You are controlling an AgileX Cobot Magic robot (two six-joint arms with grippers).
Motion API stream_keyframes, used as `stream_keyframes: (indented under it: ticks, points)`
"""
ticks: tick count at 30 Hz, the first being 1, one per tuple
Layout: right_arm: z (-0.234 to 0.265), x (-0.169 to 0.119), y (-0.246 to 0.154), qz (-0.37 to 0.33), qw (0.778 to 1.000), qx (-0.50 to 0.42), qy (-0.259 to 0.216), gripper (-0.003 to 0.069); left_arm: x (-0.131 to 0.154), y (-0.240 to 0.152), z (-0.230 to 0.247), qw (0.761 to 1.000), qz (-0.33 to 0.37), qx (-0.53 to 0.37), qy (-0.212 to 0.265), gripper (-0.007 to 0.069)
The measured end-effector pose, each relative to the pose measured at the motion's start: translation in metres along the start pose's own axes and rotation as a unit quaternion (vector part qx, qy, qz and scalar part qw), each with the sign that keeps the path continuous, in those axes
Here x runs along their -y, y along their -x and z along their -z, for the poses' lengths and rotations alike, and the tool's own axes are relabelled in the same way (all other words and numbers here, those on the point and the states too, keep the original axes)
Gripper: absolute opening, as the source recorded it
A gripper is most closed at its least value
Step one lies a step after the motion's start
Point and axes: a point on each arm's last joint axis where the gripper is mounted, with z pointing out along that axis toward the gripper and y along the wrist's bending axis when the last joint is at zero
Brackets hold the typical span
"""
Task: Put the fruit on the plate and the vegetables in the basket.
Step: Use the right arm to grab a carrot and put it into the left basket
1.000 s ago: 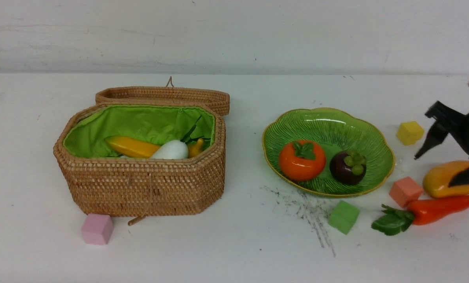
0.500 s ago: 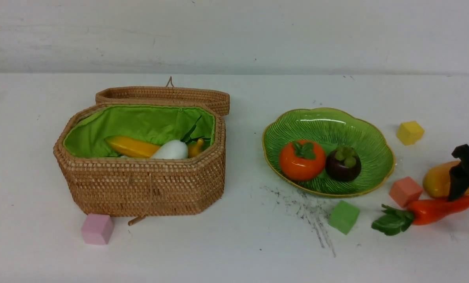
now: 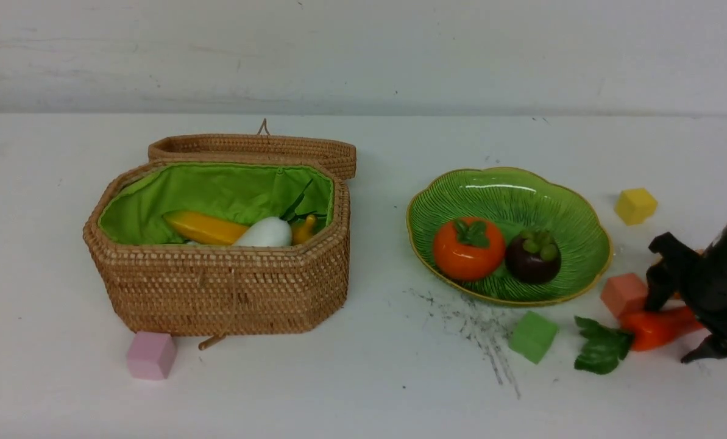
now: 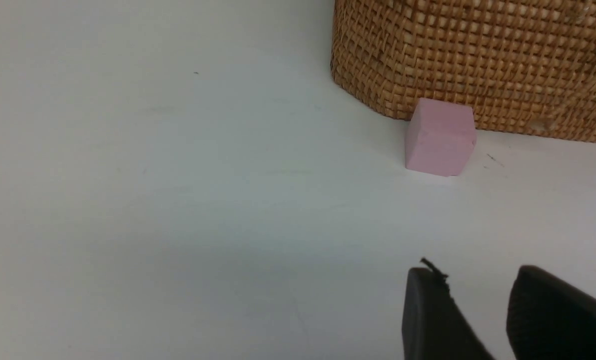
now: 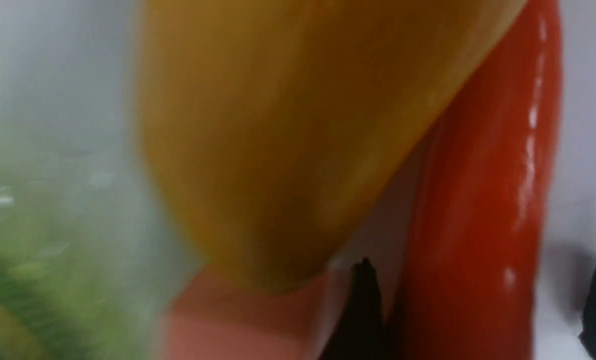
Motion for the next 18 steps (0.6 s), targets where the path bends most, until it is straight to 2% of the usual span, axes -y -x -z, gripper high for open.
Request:
stream_keyframes:
  ticks: [3, 6, 9, 10, 11, 13, 14, 15, 17, 18]
  points:
    - [-0.001, 0.001, -0.002, 0.008, 1.0, -0.007, -0.013, 0.0512, 0.0, 0.0, 0.0, 1.0, 0.0, 0.0, 0.0, 0.0231]
    - [0.003, 0.005, -0.011, 0.029, 0.998, -0.026, -0.042, 0.037, 0.0, 0.0, 0.0, 1.0, 0.0, 0.0, 0.0, 0.0237]
    - [0.016, 0.004, -0.02, 0.082, 0.996, -0.019, -0.042, 0.0366, 0.0, 0.0, 0.0, 1.0, 0.0, 0.0, 0.0, 0.0238]
    - [0.027, 0.001, -0.023, 0.102, 0.994, -0.009, -0.029, 0.0367, 0.0, 0.0, 0.0, 1.0, 0.0, 0.0, 0.0, 0.0238]
    - [0.042, -0.002, -0.027, 0.126, 0.992, 0.003, -0.008, 0.0367, 0.0, 0.0, 0.0, 1.0, 0.0, 0.0, 0.0, 0.0238]
    - [0.084, -0.016, -0.041, 0.194, 0.978, 0.036, 0.075, 0.0367, 0.0, 0.0, 0.0, 1.0, 0.0, 0.0, 0.0, 0.0238]
    - [0.084, -0.016, -0.041, 0.194, 0.978, 0.036, 0.075, 0.0367, 0.0, 0.0, 0.0, 1.0, 0.0, 0.0, 0.0, 0.0238]
    - [0.103, -0.024, -0.05, 0.227, 0.965, 0.049, 0.121, 0.0367, 0.0, 0.0, 0.0, 1.0, 0.0, 0.0, 0.0, 0.0238]
    - [0.138, -0.041, -0.074, 0.303, 0.925, 0.074, 0.216, 0.0367, 0.0, 0.0, 0.0, 1.0, 0.0, 0.0, 0.0, 0.0238]
    - [0.164, -0.056, -0.098, 0.364, 0.88, 0.094, 0.291, 0.0367, 0.0, 0.0, 0.0, 1.0, 0.0, 0.0, 0.0, 0.0238]
